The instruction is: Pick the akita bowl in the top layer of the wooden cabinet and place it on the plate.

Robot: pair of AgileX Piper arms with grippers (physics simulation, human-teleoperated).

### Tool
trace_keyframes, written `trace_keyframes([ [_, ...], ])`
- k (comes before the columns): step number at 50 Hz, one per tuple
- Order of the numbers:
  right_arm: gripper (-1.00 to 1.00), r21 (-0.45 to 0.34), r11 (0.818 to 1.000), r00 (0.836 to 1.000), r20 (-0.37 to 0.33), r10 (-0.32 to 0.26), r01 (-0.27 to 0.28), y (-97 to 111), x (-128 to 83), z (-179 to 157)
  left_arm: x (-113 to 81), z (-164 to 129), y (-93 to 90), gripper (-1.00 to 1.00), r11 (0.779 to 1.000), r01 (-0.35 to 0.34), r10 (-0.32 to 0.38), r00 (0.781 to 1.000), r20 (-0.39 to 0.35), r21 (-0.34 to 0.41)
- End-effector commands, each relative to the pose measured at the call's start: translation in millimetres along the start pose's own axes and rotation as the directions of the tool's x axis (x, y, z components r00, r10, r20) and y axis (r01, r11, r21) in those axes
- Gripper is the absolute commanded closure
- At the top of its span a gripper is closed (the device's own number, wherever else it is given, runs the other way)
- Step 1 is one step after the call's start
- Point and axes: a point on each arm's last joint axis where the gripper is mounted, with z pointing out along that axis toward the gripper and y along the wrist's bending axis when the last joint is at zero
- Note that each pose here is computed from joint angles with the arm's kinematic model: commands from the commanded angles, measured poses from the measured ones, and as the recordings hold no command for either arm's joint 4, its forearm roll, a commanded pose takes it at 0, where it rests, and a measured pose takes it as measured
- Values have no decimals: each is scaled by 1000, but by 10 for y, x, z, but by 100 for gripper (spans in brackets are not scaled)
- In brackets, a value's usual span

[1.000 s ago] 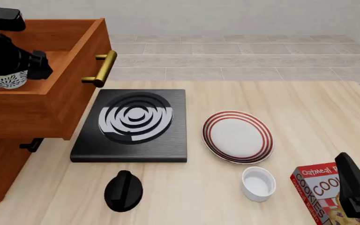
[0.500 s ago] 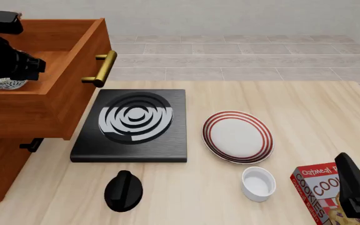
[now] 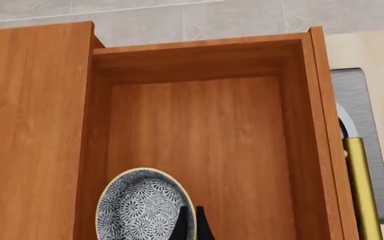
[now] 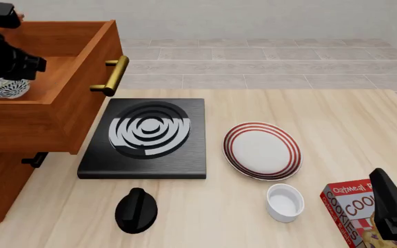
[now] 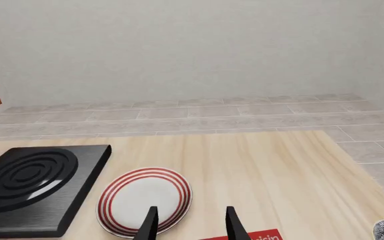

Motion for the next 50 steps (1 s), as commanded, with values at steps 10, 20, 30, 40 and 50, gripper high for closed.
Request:
trace_keyframes([
  [10, -100, 4, 1000, 1000, 3, 6, -6, -2, 0, -5, -121, -68, -173, 100, 999, 2, -3, 1000, 30, 45],
  [20, -100, 6, 1000, 1000, 5, 9, -10, -4, 1, -6, -207, -163, -231, 100, 998, -9, 6, 998, 57, 59],
  [30, -100, 6, 1000, 1000, 5, 9, -9, -4, 1, -4, -355, -291, -285, 100, 997, -8, 0, 995, 101, 73],
  [40, -100, 6, 1000, 1000, 4, 8, -8, -4, 2, -4, -483, -385, -342, 100, 996, -20, 7, 990, 140, 88],
  [50, -100, 5, 1000, 1000, 4, 8, -8, -3, 0, -4, -592, -496, -363, 100, 994, -65, 48, 981, 188, 86],
])
